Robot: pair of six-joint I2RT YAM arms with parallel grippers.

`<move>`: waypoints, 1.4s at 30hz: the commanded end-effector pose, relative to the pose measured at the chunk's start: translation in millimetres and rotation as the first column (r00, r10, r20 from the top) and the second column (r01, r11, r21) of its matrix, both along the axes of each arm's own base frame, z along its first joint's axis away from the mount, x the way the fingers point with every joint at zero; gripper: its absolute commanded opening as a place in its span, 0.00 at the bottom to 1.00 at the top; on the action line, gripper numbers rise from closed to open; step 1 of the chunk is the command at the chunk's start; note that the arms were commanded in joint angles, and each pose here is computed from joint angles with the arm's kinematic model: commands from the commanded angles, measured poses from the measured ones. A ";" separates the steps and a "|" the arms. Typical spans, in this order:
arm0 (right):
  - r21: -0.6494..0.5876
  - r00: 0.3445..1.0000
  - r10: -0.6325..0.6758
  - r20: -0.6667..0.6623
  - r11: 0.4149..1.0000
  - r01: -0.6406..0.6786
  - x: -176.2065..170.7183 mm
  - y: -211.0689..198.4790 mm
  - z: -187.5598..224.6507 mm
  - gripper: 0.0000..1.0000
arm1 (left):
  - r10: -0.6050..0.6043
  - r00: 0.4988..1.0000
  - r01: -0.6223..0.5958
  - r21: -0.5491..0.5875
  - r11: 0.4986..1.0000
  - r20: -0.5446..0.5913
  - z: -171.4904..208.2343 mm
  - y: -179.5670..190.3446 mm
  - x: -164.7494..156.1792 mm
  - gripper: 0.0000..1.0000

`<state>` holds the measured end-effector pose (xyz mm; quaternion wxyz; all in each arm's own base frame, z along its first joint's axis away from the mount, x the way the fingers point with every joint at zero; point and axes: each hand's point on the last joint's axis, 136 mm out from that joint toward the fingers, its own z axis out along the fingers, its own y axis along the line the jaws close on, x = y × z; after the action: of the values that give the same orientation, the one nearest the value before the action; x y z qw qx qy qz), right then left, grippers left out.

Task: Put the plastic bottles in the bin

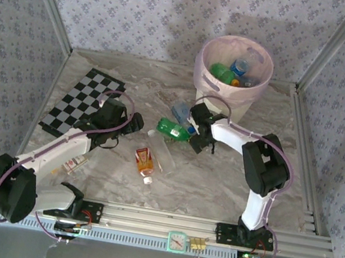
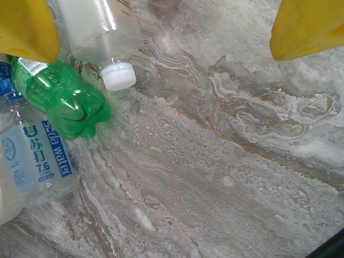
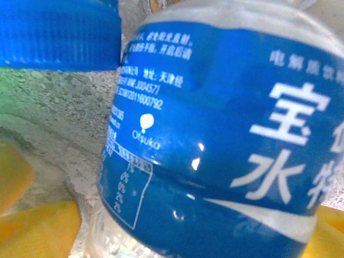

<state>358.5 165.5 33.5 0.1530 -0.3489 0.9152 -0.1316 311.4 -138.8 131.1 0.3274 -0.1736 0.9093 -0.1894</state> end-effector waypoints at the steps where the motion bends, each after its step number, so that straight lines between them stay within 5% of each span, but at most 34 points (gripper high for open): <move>1: -0.056 0.998 0.001 -0.060 0.998 -0.004 -10.9 -6.5 -13.4 0.91 | -0.006 1.000 0.007 -0.029 1.000 0.023 12.7 -7.1 5.9 1.00; 10: 0.008 0.999 -0.008 -0.040 1.000 0.008 -13.1 -0.8 2.8 0.59 | -0.009 1.000 0.010 -0.038 0.999 0.027 13.6 -9.2 6.2 1.00; 23: 0.297 0.991 -0.004 0.135 0.954 -0.036 -25.1 23.9 94.4 0.54 | -0.003 0.999 0.005 -0.038 0.999 0.051 15.0 -6.5 4.3 1.00; 28: 0.472 0.977 0.027 0.210 0.873 -0.126 -33.3 47.2 152.5 0.53 | -0.005 0.998 0.007 -0.033 0.999 0.058 13.4 -5.3 3.5 1.00; 34: 0.668 0.928 0.059 0.369 0.677 -0.308 -33.1 80.5 255.4 0.52 | -0.007 0.998 0.009 -0.023 1.000 0.069 11.3 -1.9 0.8 1.00; 39: 0.736 0.891 -0.020 0.454 0.571 -0.363 -12.8 79.8 324.5 0.52 | 0.002 0.997 -0.002 -0.007 1.000 0.077 8.4 5.7 -6.9 1.00; 42: 0.736 0.856 -0.086 0.511 0.558 -0.383 4.6 72.0 358.6 0.52 | 0.011 0.996 -0.011 0.009 1.000 0.084 7.1 12.9 -13.7 1.00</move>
<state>353.4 234.8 351.7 0.4966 -0.2880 0.7920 0.2077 300.3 -131.8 130.0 0.3458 -0.1752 0.9005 -0.1972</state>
